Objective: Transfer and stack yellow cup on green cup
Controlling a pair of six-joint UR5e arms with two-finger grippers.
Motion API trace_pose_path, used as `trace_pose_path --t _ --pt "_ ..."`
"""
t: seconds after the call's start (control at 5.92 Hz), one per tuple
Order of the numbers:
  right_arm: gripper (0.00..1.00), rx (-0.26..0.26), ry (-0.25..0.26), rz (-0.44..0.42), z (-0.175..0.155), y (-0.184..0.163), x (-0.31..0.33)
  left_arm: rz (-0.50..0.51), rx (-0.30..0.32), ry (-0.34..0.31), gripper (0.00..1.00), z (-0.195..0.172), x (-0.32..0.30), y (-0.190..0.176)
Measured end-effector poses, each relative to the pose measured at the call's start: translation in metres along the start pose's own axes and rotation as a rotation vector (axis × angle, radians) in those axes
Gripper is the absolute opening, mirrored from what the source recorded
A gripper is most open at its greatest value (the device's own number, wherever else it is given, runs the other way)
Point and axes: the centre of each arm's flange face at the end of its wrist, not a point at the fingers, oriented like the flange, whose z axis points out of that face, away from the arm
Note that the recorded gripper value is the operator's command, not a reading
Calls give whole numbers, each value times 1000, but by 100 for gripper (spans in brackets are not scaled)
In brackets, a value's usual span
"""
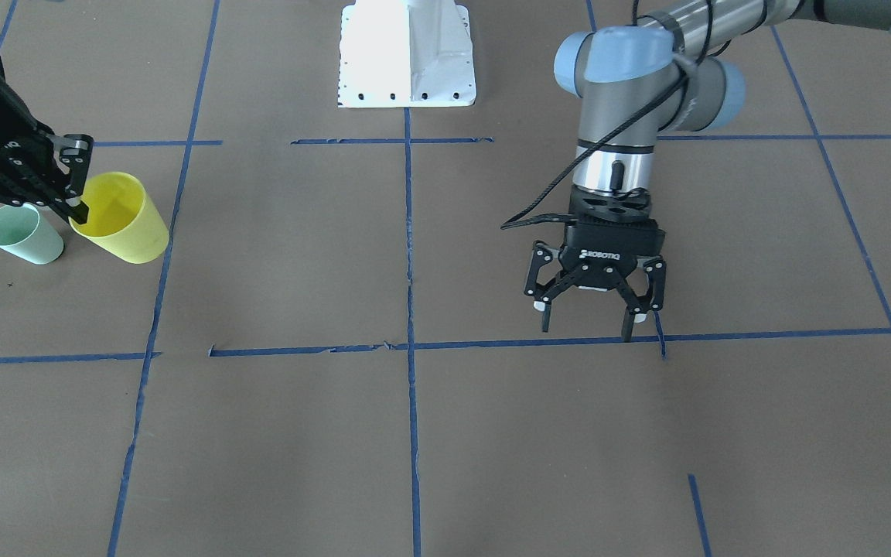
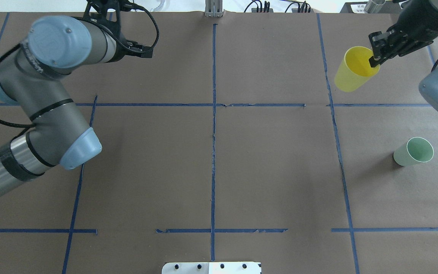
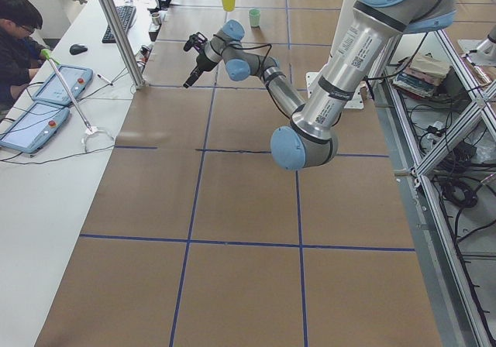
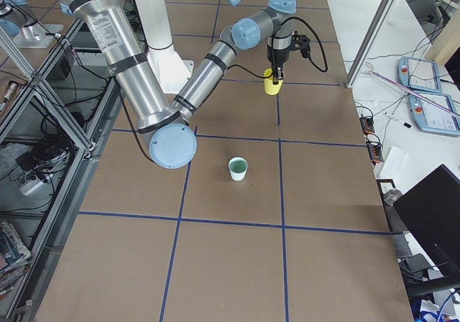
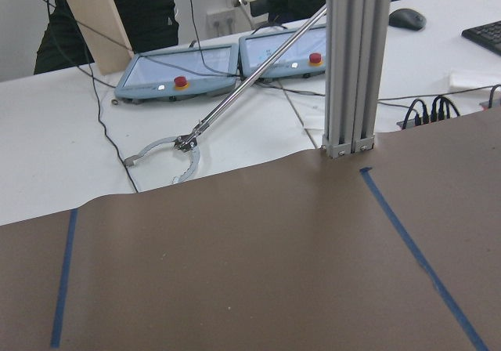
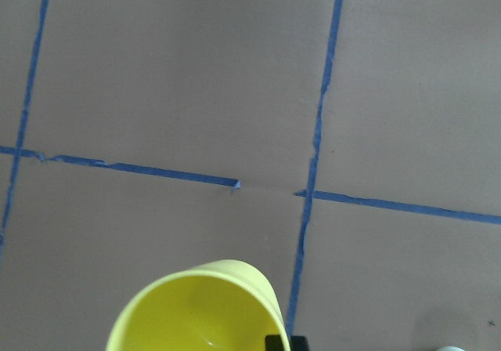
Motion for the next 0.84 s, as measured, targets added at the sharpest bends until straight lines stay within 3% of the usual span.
trace_pose_path --t 0.17,0.34,0.68,0.84 --pt "0 -31 29 -51 12 26 42 -50 -110 18 100 -25 -34 7" --pt "0 -67 54 -101 24 58 88 -87 -171 42 100 -40 -55 14" --pt "0 -69 53 -132 62 118 167 -115 -248 62 100 -40 -72 31" --pt "0 -71 47 -127 84 130 193 -119 -261 62 100 -39 -76 35"
